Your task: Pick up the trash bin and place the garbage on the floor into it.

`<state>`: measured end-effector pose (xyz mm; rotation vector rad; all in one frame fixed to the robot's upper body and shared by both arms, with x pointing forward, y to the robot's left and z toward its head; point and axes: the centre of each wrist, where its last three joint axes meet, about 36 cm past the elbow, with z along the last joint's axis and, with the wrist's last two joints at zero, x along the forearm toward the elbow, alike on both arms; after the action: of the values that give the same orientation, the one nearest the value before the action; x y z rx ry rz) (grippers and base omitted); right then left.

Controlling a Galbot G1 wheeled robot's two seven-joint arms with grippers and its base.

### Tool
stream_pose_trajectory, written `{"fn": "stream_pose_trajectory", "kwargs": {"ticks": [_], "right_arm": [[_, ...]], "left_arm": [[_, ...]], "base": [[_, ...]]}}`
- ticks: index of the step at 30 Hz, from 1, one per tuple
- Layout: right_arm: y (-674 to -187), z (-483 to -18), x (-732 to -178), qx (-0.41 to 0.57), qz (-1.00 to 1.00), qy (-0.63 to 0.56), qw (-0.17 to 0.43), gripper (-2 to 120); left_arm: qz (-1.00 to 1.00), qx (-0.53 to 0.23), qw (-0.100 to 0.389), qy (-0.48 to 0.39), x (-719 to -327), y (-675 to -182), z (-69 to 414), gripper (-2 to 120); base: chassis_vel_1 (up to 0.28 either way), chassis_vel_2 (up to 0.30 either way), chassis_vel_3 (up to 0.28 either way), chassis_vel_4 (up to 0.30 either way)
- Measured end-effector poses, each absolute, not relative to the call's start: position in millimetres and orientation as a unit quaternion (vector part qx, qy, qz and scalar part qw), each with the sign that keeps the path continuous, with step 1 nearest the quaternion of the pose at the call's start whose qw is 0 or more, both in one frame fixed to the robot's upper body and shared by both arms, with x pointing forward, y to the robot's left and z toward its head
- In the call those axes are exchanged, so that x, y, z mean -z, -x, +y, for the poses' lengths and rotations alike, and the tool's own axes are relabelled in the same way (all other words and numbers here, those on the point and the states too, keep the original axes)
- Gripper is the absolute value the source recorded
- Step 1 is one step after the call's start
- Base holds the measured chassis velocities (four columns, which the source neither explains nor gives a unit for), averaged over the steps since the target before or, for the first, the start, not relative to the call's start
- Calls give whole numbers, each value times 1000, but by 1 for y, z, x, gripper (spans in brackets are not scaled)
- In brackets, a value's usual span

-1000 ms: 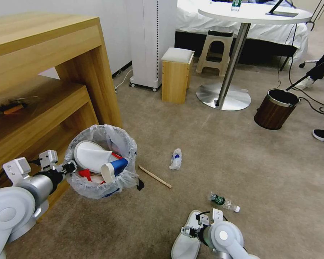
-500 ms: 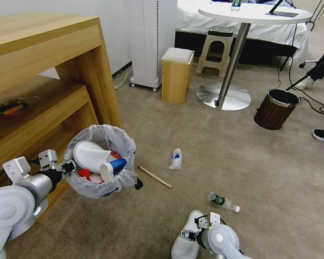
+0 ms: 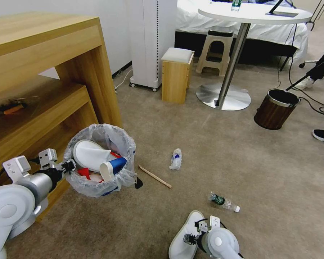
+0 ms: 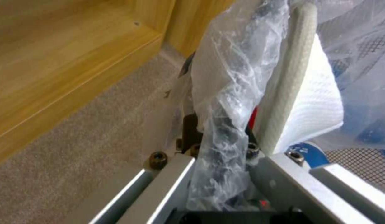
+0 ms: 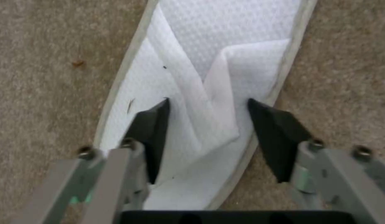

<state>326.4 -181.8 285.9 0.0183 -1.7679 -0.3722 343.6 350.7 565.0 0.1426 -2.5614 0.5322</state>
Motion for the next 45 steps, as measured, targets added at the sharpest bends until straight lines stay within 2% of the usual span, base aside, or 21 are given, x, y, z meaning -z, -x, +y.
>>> {"fn": "stream_pose_trajectory", "kwargs": {"ticks": [2, 4, 5, 8, 9, 12, 24, 29, 31, 32, 36, 37, 38, 40, 41, 44, 45], "right_arm": [[-326, -181, -287, 163, -769, -10, 618, 42], [-325, -181, -289, 163, -770, -13, 617, 30], [-325, -181, -289, 163, -770, -13, 617, 30], [-323, -183, -289, 160, -770, -13, 618, 17], [-323, -183, -289, 160, -770, -13, 618, 17], [-321, -183, -289, 160, -769, -13, 619, 2], [-321, -192, -303, 157, -789, -12, 593, 0], [-328, -204, -320, 147, -857, -5, 494, 0], [-338, -218, -335, 144, -909, -10, 391, 0], [-338, -218, -335, 144, -909, -10, 391, 0], [-368, -250, -376, 151, -967, -62, 198, 0], [-368, -250, -376, 151, -967, -62, 198, 0], [-372, -254, -381, 152, -971, -74, 170, 0], [-389, -270, -404, 153, -977, -141, 49, 0], [-389, -270, -404, 153, -977, -141, 49, 0], [-407, -277, -420, 140, -959, -236, -67, 0], [-407, -277, -420, 140, -959, -236, -67, 0]], "left_arm": [[-944, -197, 258, -53, -565, -344, 351, 0], [-945, -197, 258, -52, -565, -344, 351, 0], [-945, -197, 258, -52, -565, -344, 351, 0], [-945, -197, 256, -52, -566, -344, 351, 0], [-945, -197, 256, -52, -566, -344, 351, 0], [-945, -197, 255, -52, -566, -345, 351, 0], [-945, -198, 256, -53, -565, -344, 351, 0], [-944, -196, 259, -51, -565, -342, 349, 0], [-944, -193, 261, -49, -565, -340, 345, 0], [-944, -193, 261, -49, -565, -340, 345, 0], [-941, -190, 278, -34, -565, -333, 333, 0], [-941, -190, 278, -34, -565, -333, 333, 0], [-940, -190, 281, -31, -565, -332, 331, 0], [-938, -190, 290, -21, -565, -328, 323, 0], [-938, -190, 290, -21, -565, -328, 323, 0], [-932, -195, 305, -11, -562, -324, 316, 0], [-932, -195, 305, -11, -562, -324, 316, 0]], "base": [[0, 0, 0, 0], [0, 0, 0, 0], [0, 0, 0, 0], [0, 0, 0, 0], [0, 0, 0, 0], [0, 0, 0, 0], [0, 0, 0, 0], [0, 0, 0, 0], [0, 0, 0, 0], [0, 0, 0, 0], [0, 0, 0, 0], [0, 0, 0, 0], [0, 0, 0, 0], [0, 0, 0, 0], [0, 0, 0, 0], [0, 0, 0, 0], [0, 0, 0, 0]]}}
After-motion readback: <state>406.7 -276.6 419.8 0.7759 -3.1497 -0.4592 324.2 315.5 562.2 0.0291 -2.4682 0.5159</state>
